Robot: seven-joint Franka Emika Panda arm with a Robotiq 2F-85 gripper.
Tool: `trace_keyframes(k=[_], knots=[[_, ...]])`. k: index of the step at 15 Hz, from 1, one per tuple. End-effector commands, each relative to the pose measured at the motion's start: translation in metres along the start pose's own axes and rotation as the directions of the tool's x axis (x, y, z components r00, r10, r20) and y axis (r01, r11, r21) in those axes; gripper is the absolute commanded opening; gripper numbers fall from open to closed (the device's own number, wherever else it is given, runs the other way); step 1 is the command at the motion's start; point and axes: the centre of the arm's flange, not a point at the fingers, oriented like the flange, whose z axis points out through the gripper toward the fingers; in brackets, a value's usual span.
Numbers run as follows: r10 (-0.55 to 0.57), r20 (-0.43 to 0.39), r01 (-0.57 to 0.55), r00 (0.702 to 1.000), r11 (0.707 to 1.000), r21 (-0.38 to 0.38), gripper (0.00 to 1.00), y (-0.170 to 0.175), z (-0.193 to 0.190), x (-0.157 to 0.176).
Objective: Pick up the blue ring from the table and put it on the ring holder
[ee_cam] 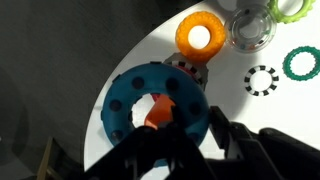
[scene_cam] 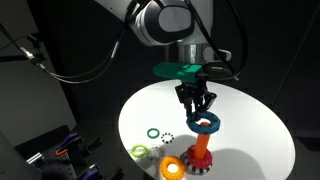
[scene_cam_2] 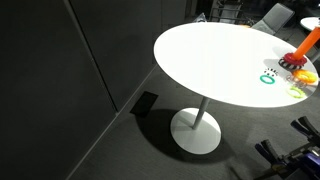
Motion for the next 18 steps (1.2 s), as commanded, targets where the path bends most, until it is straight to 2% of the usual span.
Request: trace_keyframes(k=[1, 10, 18], knots=[[0.014, 0.002, -0.014, 1.0, 1.0, 0.011, 0.11, 0.013, -0.001, 0.02], [0.023, 0.015, -0.023, 1.0, 1.0, 0.012, 0.11, 0.018, 0.016, 0.036], [0.034, -0.01, -0.034, 0.999, 0.997, 0.074, 0.1, 0.011, 0.018, 0.034]])
